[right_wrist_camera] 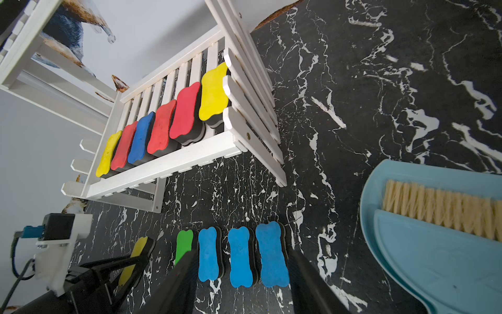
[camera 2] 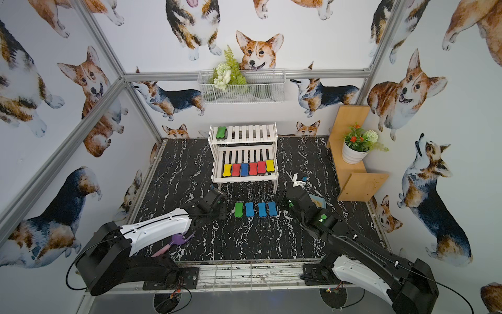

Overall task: Remove the whiteboard erasers from the shelf
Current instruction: Place the whiteboard eraser at the center of the board.

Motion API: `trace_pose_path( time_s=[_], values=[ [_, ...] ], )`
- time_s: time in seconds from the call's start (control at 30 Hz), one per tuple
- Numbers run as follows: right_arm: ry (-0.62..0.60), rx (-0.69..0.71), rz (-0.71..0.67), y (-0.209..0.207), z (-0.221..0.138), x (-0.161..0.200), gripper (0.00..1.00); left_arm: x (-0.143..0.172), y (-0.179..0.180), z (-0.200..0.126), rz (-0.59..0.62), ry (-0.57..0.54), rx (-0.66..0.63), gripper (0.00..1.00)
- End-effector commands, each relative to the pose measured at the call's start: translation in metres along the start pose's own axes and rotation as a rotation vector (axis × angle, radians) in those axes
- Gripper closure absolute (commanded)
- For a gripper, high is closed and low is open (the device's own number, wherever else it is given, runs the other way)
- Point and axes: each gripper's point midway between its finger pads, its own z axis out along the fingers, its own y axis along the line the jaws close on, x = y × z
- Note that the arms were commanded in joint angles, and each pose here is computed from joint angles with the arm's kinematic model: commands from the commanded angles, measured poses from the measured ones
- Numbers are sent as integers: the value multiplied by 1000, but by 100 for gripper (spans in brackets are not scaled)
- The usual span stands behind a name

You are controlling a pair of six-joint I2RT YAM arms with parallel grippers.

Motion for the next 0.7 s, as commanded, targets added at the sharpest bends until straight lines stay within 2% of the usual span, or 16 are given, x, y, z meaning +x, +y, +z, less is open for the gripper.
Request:
trace_pose_path(
  time_s=[0.0,0.53,0.67],
  values=[
    [-10,-4,5,1,0,-2,41,-8,-11,6,-4,-25,26,62],
    [-11,4,7,-3,-2,-1,41,10,-19,36,25,40,-19,62],
    [-17,5,10,-4,-4,-2,41,15,-17,35,25,60,-33,50]
  ],
)
